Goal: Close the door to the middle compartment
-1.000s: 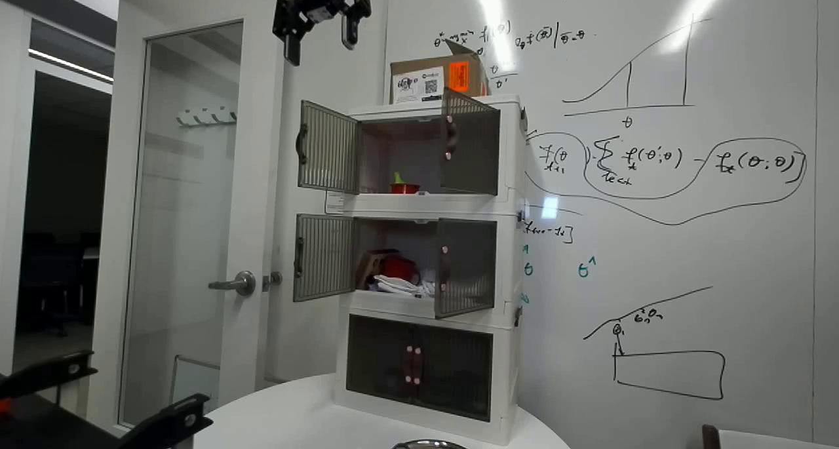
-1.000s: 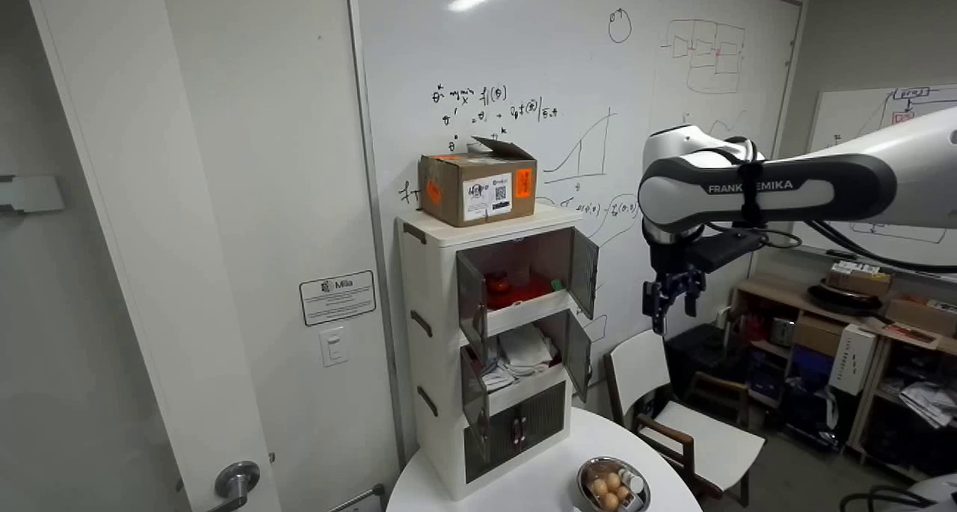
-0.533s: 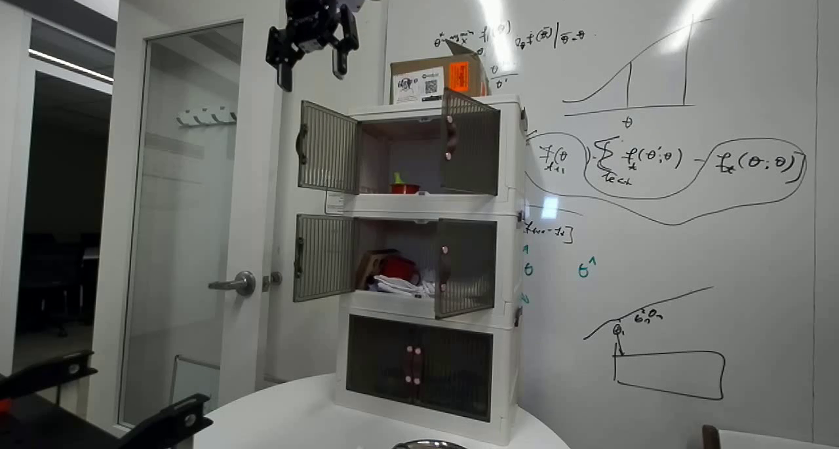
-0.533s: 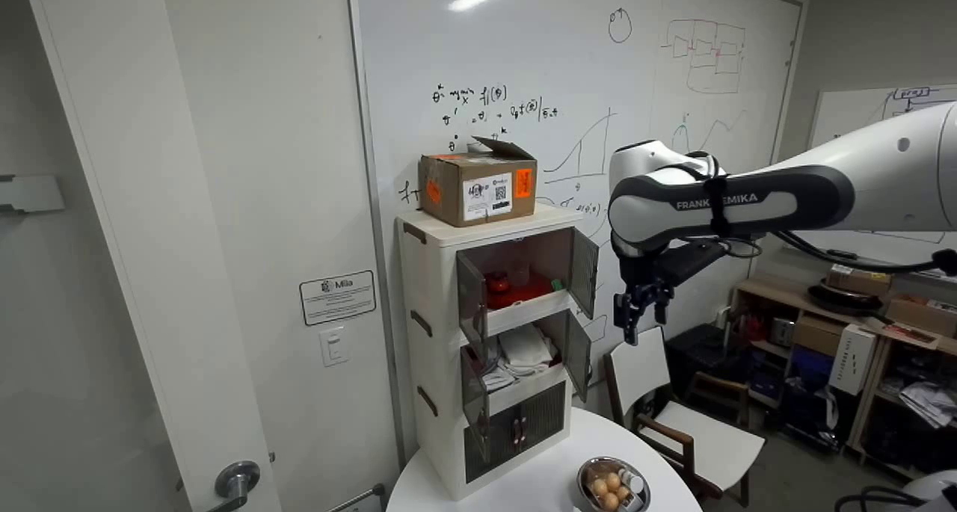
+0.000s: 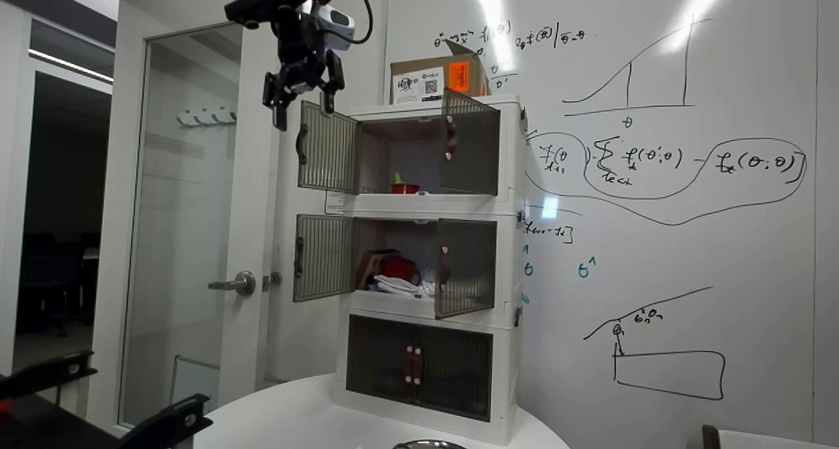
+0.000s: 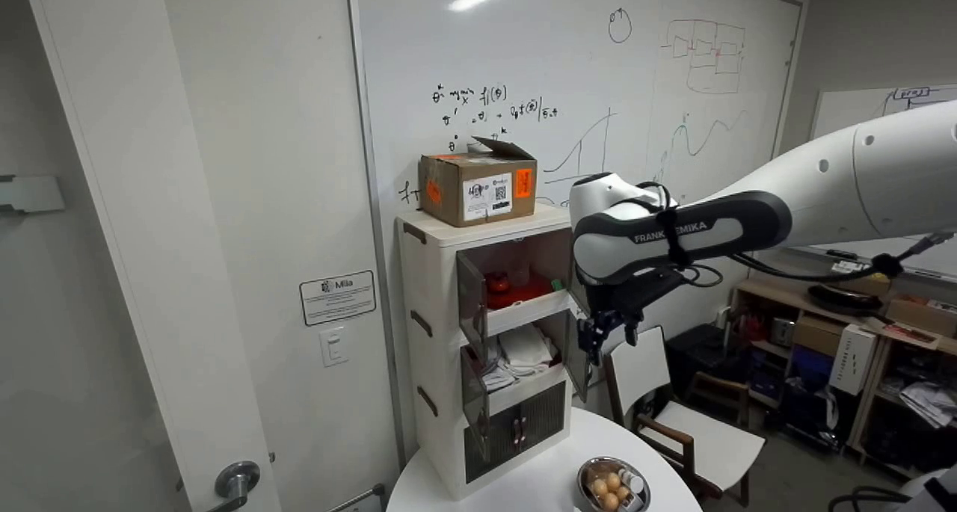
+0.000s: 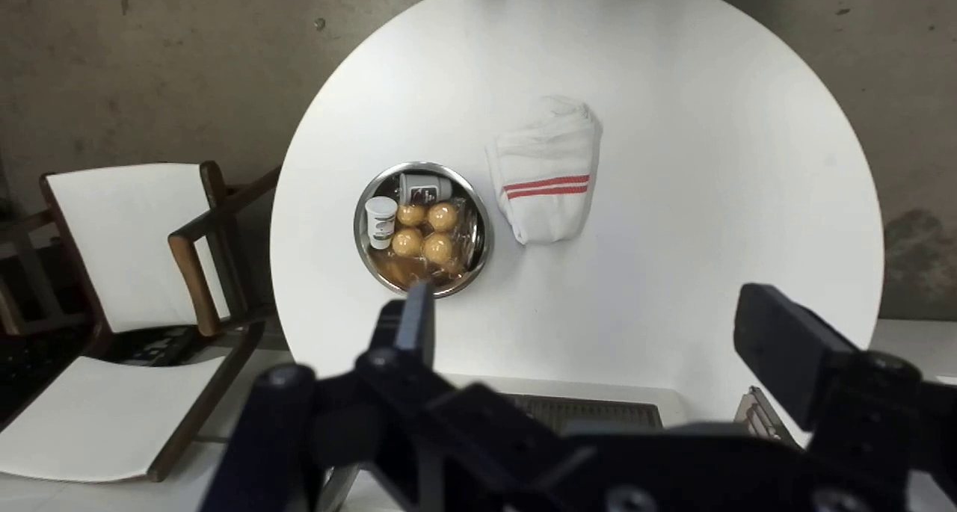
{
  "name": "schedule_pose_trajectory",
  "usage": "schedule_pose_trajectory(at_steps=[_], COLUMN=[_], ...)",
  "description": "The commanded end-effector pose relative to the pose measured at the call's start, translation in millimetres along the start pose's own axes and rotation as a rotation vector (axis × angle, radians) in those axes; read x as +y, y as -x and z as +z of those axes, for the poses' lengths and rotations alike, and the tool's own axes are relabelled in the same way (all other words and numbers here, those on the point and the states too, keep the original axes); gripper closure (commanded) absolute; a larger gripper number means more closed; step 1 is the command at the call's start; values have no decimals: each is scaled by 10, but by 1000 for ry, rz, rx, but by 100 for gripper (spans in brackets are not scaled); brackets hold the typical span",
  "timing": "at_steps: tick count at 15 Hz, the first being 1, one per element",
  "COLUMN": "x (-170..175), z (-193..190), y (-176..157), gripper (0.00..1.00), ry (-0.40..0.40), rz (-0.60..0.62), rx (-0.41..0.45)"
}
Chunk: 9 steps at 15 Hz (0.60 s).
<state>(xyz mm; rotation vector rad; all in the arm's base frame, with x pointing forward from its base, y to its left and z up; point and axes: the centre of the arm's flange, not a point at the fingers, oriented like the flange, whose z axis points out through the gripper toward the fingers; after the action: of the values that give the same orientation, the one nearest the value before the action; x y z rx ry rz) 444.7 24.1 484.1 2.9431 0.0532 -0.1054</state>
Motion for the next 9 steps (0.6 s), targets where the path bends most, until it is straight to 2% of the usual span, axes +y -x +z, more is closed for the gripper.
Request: schedule_pose_trajectory(at_steps=[1, 4, 9], x=[-380, -715, -1180], z=[320, 552, 1031], y=[-126, -212, -236], gripper=[0, 0, 0], ry=[29, 17, -76], rz=[78, 108, -33], rx=[5, 10, -64])
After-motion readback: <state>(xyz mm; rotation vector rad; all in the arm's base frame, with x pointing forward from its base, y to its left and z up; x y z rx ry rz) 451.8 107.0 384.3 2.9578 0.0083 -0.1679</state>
